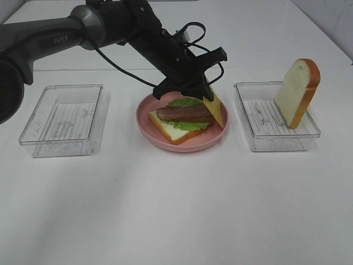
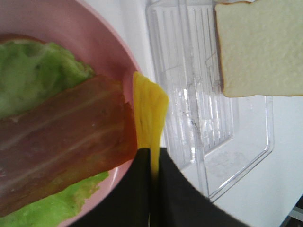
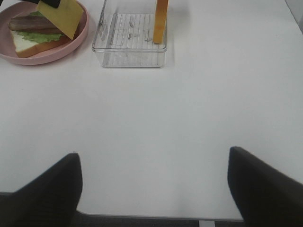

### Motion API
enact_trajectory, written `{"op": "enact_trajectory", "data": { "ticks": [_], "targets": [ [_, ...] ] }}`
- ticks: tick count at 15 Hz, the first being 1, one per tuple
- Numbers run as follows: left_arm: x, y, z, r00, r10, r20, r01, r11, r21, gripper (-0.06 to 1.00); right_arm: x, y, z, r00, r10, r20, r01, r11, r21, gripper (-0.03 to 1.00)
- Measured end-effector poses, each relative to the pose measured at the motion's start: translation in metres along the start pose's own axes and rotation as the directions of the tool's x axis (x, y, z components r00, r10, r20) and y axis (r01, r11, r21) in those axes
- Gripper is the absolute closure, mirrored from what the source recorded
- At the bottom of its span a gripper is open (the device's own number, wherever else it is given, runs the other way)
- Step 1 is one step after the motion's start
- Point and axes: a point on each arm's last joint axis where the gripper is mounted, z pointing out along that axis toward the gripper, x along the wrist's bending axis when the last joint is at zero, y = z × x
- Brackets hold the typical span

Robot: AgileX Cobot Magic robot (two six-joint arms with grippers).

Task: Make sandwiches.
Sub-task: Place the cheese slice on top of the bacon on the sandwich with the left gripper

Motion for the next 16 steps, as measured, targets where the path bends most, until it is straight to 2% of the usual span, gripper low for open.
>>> {"op": "enact_trajectory", "data": {
  "ticks": [3,6,14,15,16],
  "targets": [
    [0.01,-0.001,-0.001,0.992,0.049,-0.112,-0.048,0.999,0.016,0.94,0.0,0.0,0.0,1.0,0.0,0.0,0.0,1.0,0.0,0.15],
    [0.016,-0.001,-0.002,0.981,0.088,-0.175,-0.084,0.996,0.028,0.94,0.0,0.0,0.0,1.0,0.0,0.0,0.0,1.0,0.0,0.15],
    [0.024,0.0,-0.004,0.954,0.145,-0.261,-0.137,0.989,0.046,0.94,0.0,0.0,0.0,1.0,0.0,0.0,0.0,1.0,0.0,0.15],
    [0.025,-0.001,-0.004,0.95,0.152,-0.274,-0.142,0.988,0.055,0.89,0.0,0.0,0.0,1.0,0.0,0.0,0.0,1.0,0.0,0.15],
    [0.028,-0.002,-0.005,0.94,0.166,-0.299,-0.149,0.986,0.077,0.74,0.0,0.0,0.0,1.0,0.0,0.0,0.0,1.0,0.0,0.15]
  ]
}}
